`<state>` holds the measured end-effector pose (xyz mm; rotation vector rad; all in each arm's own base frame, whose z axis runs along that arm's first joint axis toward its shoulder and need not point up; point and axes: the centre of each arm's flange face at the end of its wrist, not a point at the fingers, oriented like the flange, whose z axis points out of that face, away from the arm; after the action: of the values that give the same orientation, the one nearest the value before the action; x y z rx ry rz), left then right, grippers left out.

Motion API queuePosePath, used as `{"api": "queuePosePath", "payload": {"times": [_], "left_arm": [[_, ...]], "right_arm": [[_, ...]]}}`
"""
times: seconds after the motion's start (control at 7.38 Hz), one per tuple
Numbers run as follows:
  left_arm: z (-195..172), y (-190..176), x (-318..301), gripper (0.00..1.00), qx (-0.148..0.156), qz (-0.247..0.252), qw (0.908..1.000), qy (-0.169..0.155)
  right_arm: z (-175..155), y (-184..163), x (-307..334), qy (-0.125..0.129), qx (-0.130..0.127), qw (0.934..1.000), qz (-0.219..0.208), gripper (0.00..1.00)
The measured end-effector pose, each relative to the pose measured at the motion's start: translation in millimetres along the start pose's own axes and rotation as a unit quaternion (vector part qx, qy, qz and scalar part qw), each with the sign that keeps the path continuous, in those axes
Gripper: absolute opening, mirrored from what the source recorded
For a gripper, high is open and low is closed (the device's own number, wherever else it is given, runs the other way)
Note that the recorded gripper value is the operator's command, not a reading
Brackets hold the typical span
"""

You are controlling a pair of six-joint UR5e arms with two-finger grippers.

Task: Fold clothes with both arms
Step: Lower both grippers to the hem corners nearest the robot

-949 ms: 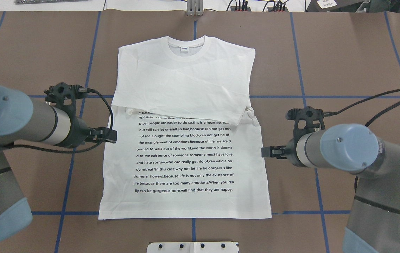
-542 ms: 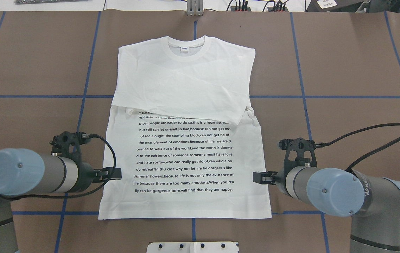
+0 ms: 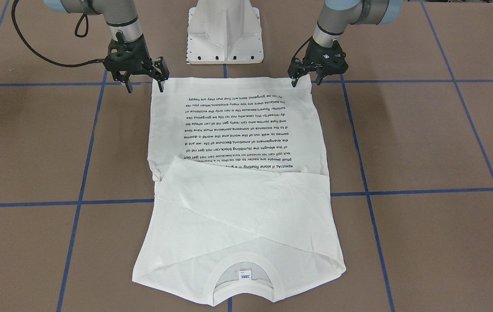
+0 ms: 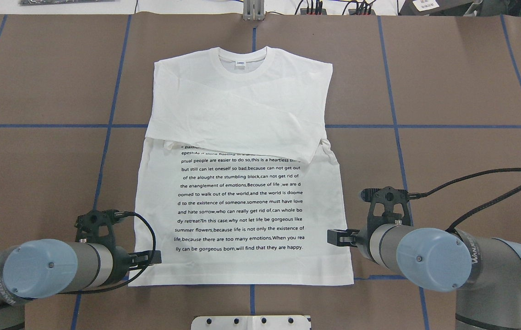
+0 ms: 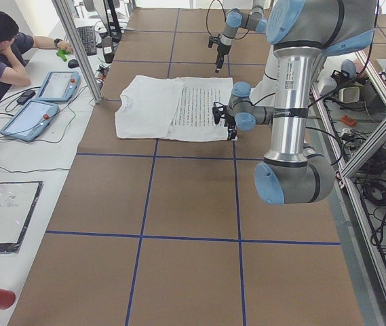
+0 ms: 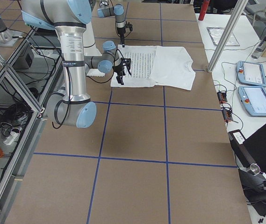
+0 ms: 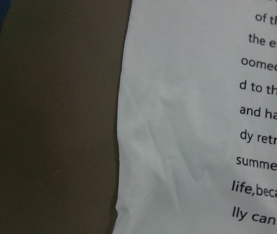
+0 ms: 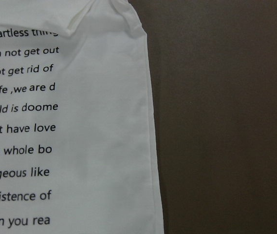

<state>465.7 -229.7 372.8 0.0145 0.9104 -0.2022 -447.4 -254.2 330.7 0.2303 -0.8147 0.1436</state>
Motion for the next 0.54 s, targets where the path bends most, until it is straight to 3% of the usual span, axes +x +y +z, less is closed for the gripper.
{"api": "queuePosePath", "payload": {"times": [0.54], "left_arm": [[7.4, 13.0, -0.9, 0.45, -0.009, 0.005, 0.9999, -0.010]], "right_arm": [[0.5, 2.2, -0.4, 0.000, -0.002, 1.0000, -0.001, 1.00]]}}
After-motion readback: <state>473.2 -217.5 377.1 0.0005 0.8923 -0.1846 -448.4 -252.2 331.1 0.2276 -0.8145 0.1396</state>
